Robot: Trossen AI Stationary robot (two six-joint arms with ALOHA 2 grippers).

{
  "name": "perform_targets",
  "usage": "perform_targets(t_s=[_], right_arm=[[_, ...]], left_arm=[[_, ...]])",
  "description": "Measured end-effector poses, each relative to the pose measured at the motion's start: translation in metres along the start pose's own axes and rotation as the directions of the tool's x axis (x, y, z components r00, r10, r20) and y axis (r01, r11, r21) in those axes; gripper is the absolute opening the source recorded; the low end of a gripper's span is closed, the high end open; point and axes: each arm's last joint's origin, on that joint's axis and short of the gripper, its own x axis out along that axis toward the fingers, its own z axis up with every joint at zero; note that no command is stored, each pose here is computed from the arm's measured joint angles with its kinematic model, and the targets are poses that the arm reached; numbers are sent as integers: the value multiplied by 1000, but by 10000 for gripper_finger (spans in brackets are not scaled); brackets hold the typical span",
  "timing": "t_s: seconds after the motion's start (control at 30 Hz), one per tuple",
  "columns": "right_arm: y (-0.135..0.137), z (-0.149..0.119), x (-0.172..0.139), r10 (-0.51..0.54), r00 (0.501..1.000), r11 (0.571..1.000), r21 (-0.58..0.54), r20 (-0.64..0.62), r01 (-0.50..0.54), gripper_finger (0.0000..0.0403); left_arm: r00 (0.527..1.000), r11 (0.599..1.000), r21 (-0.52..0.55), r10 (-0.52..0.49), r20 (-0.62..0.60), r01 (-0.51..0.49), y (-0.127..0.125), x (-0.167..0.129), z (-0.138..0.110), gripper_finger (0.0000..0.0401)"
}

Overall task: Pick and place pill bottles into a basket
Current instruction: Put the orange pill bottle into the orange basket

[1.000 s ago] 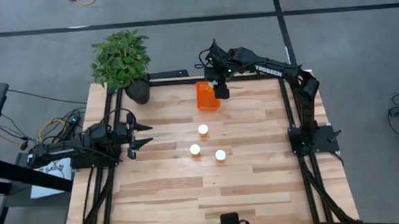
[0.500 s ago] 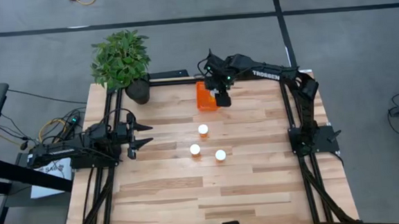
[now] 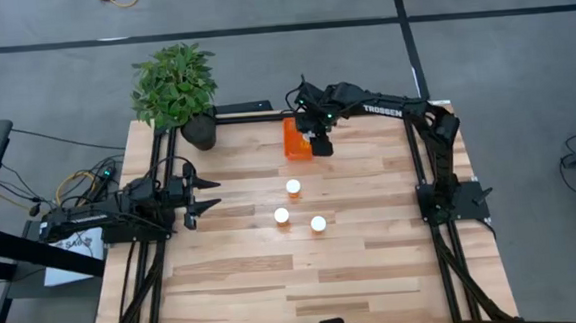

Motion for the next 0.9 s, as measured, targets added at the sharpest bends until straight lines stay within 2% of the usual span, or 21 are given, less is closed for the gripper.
perform_targets(t_s=[0.2,0.43,0.7,0.9], right_arm=[[-7,-3,-1,-15,1000,1000,15,15,15,205],[-17,-4,23,-13,1000,1000,25,-1,13,206],[-11,-9,61,70,992,997,21,-106,-68,203],[-4,-4,68,83,990,996,-14,-115,-85,206]], left_arm=[[1000,1000,0,0,0,0,0,0,0,209],[1000,1000,0,1,0,-1,0,0,0,209],[1000,1000,0,6,0,-6,0,0,0,209],[1000,1000,0,24,-2,-24,1,0,0,209]])
